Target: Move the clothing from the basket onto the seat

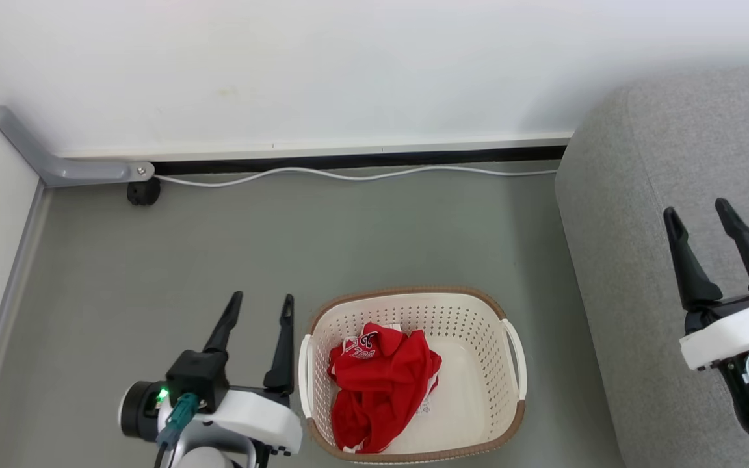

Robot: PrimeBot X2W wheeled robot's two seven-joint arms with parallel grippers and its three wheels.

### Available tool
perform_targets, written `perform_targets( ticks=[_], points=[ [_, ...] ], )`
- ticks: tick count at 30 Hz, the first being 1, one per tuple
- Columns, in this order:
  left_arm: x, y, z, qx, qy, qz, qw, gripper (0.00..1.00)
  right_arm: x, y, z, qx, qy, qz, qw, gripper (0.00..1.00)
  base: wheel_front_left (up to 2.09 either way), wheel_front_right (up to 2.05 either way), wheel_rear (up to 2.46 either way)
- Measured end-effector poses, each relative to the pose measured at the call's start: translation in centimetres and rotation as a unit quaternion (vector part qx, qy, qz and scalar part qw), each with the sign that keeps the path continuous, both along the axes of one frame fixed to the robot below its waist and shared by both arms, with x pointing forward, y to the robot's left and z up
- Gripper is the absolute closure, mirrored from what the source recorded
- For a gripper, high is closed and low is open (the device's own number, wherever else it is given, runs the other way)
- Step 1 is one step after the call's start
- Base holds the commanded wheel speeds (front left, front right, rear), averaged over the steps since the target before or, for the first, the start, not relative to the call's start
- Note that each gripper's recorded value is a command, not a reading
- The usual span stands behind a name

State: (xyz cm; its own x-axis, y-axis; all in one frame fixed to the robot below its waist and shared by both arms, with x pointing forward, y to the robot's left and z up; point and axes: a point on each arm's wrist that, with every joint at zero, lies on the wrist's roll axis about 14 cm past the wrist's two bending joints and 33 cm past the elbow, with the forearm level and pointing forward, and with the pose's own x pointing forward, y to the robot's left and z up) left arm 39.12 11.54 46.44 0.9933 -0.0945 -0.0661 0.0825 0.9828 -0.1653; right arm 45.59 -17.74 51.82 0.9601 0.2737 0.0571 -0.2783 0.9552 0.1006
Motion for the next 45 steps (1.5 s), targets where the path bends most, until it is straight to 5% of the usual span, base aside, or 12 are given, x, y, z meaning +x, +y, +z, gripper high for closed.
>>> perform_targets(
  ticks=[21, 45],
  points=[
    [-4.2, 6.7, -0.8, 0.035, 0.010, 0.088, 0.995, 0.00, -6.2, 1.5, -2.1, 0.019, 0.022, -0.012, 1.000, 0.00, 0.00, 0.00, 0.00],
    [-6.6, 5.6, -3.4, 0.031, 0.051, 0.063, 0.996, 0.00, -7.6, 1.3, -3.7, 0.026, 0.043, -0.026, 0.998, 0.00, 0.00, 0.00, 0.00]
  ],
)
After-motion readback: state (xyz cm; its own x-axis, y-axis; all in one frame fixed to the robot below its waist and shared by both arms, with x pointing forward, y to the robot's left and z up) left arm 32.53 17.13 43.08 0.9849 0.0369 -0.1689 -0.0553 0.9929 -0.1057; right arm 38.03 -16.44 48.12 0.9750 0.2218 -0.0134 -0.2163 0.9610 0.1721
